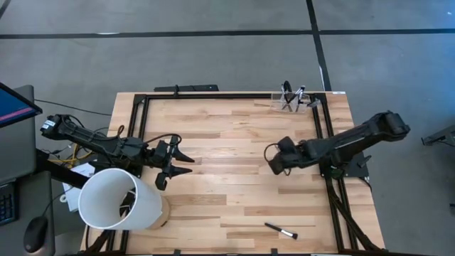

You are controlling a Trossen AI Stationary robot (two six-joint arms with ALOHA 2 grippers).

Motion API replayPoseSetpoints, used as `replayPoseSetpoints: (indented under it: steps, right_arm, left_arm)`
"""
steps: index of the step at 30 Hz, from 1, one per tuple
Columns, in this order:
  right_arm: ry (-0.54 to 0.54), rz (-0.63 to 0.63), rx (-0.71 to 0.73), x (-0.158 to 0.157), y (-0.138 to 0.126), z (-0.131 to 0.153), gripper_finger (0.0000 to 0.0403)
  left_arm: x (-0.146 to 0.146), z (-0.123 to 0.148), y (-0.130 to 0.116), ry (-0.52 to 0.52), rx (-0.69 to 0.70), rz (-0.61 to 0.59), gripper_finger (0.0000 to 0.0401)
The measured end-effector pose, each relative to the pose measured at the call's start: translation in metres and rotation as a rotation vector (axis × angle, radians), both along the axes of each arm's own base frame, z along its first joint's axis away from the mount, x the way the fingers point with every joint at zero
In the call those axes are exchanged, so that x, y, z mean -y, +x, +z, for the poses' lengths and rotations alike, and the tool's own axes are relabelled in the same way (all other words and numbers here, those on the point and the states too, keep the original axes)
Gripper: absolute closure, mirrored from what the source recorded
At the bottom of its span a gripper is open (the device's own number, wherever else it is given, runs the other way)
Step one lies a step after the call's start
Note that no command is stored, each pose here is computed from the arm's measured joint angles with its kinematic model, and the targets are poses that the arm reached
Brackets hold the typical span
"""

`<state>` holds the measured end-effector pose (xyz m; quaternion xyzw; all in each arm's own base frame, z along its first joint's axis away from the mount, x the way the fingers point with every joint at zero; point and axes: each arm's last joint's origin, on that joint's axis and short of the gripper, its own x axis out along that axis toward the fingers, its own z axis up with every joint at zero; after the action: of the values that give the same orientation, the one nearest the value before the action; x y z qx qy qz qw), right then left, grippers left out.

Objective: Put items in baskets/containers
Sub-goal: Put the black eyeshadow brush into the middle section of the transparent organizer

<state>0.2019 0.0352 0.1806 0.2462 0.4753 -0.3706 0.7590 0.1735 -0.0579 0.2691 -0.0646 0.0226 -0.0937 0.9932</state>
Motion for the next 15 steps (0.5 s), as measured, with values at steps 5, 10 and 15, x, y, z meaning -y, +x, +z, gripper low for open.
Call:
replayPoseSetpoints:
  steps: [5,10,15]
  right_arm:
    - [-0.184,-0.044,0.202,-0.009,-0.017,0.026,0.0397]
    - [-0.416,-0.119,0.376,-0.007,-0.025,0.043,0.0389]
    - [-0.572,-0.186,0.354,0.010,-0.023,0.046,0.0390]
  left_arm:
    - [0.000,0.000,0.000,-0.001,0.000,0.000,0.0243]
    - [0.000,0.000,0.000,-0.001,0.001,0.000,0.0243]
    - [0.000,0.001,0.000,0.007,0.007,0.000,0.0243]
